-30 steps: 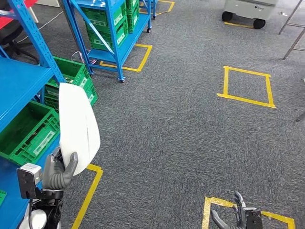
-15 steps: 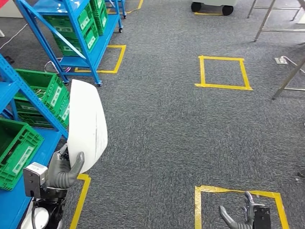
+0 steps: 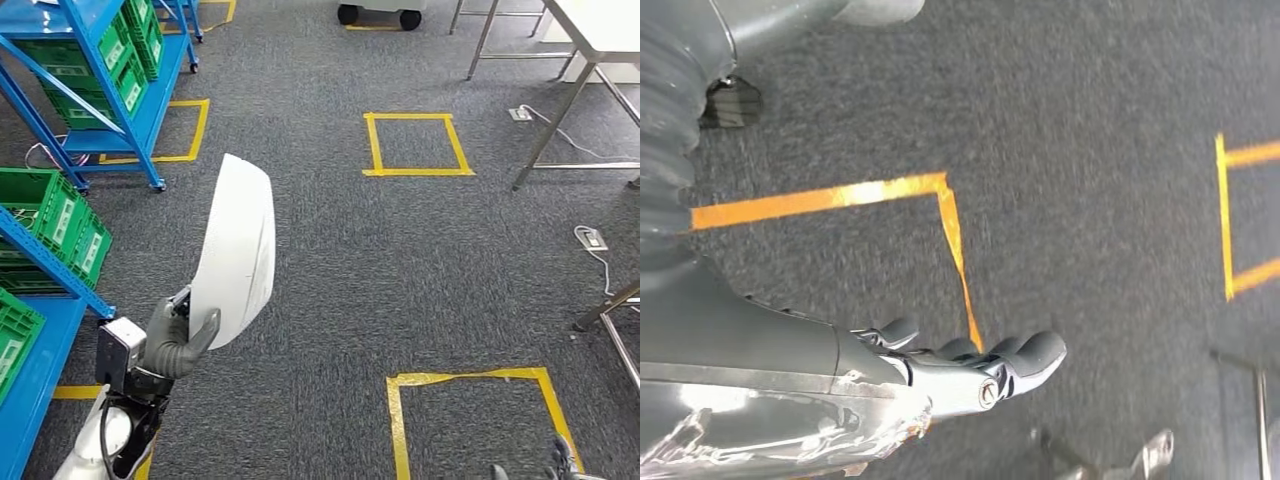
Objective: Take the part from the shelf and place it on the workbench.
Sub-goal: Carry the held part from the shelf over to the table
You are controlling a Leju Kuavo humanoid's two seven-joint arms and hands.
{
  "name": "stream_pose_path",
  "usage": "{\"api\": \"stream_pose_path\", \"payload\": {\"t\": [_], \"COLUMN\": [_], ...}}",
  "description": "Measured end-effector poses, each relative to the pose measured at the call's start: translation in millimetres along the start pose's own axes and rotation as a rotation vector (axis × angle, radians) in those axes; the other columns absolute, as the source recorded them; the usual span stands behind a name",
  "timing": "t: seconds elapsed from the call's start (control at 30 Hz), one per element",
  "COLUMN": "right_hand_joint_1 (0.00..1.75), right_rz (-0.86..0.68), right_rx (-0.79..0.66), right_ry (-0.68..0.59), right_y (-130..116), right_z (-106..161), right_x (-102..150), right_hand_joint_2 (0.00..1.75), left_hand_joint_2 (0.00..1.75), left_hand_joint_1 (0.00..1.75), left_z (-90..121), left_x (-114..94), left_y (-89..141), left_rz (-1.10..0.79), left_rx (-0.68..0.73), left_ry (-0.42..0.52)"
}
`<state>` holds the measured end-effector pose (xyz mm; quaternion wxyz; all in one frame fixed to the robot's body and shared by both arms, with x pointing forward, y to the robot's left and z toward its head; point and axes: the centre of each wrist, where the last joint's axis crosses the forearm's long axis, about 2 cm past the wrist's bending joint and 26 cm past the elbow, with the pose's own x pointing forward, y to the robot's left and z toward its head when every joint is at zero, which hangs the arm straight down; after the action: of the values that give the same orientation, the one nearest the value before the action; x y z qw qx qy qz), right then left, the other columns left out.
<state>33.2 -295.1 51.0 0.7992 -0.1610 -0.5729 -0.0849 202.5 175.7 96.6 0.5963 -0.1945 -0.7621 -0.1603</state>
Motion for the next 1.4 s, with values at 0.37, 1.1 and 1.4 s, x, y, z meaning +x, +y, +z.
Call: {"api": "stream_pose_path", "payload": {"t": [0.37,1.1,1.4], "right_hand_joint_1": [0.0,0.0,0.0], "right_rz": [0.039,-0.033,-0.043], "right_rx": [0.086,0.121,0.119], "right_ry": [-0.031,-0.043,-0.042], "right_y": [-7,21,18], "right_z": [-1,-33,-31], "right_x": [8,15,7], "right_hand_joint_2": [1.75,1.75,1.75], "left_hand_joint_2": [1.75,1.75,1.75], "left_hand_joint_1": [1.75,1.75,1.75], "left_z": [-5,34,30], "left_x": [-4,-10,-5], "left_y": [-7,20,19], "left_rz": [0.022,-0.018,-0.034], "left_rx": [-0.046,0.093,0.106], "left_ry": [0.02,0.065,0.054]}}
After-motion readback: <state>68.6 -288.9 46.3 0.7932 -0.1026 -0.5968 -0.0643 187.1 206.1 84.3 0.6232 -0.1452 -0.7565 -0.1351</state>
